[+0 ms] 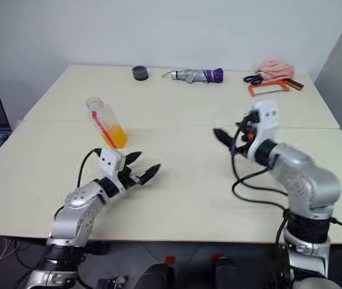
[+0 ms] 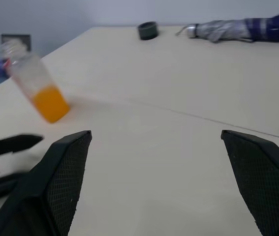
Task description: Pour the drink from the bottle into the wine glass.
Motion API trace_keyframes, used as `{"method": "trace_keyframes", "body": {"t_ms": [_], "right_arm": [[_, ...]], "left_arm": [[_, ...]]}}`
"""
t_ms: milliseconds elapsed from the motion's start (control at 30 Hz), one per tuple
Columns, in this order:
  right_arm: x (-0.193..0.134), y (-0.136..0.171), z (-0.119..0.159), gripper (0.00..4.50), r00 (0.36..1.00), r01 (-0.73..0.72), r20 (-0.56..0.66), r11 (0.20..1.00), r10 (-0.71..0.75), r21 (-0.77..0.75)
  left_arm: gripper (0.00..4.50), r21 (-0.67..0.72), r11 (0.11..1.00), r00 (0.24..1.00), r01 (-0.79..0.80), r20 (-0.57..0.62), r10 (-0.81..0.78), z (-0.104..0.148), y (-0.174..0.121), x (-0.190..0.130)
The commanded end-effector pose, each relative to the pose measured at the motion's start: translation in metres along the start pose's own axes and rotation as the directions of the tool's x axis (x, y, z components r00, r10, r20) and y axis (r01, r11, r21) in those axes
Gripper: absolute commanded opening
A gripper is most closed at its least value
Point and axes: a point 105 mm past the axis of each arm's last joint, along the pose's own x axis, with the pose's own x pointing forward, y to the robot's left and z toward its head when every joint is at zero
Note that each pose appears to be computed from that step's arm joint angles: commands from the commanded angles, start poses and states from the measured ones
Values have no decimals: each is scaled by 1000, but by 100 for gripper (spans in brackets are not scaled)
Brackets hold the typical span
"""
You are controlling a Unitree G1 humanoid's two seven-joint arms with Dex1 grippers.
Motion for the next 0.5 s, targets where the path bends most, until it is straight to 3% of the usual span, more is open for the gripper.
{"method": "trace_keyframes", "body": {"t_ms": [33, 233, 500], "right_arm": [[-11, -48, 1, 450, 983, 163, -104, 975, -148, 153], [-13, -80, -10, 450, 951, 238, -260, 933, -167, 270], [1, -100, -22, 450, 936, 223, -342, 889, -81, 399]], "left_arm": [[445, 61, 948, 950, 311, 10, -312, 32, -31, -2], [445, 107, 824, 831, 556, -85, -549, 42, -45, -9], [445, 126, 755, 765, 644, -146, -628, 39, -49, -8]]}}
